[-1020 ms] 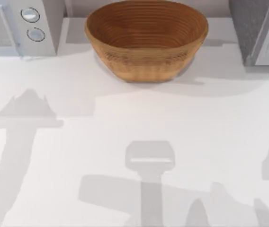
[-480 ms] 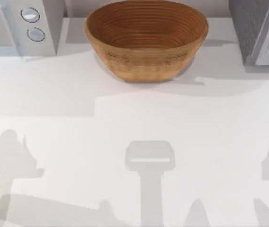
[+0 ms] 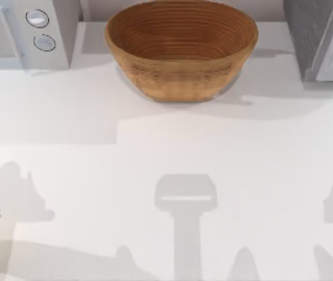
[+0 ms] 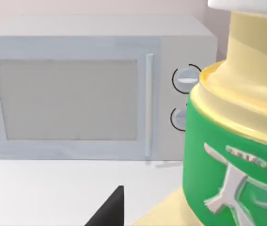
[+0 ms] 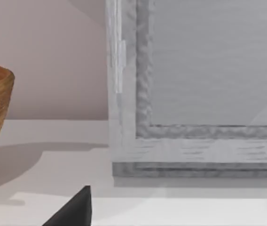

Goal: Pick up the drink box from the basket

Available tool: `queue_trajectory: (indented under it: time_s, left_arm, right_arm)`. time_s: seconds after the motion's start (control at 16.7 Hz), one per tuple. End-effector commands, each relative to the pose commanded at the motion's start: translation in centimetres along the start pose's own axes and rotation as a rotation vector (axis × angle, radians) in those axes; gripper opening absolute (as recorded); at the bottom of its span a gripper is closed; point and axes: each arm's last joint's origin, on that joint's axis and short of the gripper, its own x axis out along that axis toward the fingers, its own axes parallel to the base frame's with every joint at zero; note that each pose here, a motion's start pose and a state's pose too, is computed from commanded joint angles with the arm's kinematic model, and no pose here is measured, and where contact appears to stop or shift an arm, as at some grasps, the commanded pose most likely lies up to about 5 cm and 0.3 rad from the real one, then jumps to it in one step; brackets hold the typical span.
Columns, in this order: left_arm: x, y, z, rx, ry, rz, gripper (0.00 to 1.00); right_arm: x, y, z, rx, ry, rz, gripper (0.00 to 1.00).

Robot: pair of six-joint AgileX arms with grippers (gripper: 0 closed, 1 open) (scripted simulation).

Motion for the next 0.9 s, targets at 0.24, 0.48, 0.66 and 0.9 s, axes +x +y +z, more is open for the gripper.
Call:
queue_trajectory:
  time_s: [0.24,0.48,0.66,0.9]
  left_arm:
    - [0.7,-0.3,0.9,0.007,0.022,0.043,0.00]
    - [2.4,-1.1,3.2,0.007,-0.001,0.134,0.00]
    - [4.5,-2.2,4.9,0.001,-0.025,0.222,0.00]
    - [7.9,-4.6,5.8,-0.006,-0.037,0.343,0.00]
  right_arm:
    - [0.0,0.0,0.0,0.000,0.000,0.000,1.00]
    - [0.0,0.0,0.0,0.000,0.000,0.000,1.00]
    - [0.0,0.0,0.0,0.000,0.000,0.000,1.00]
    - [0.0,0.0,0.0,0.000,0.000,0.000,1.00]
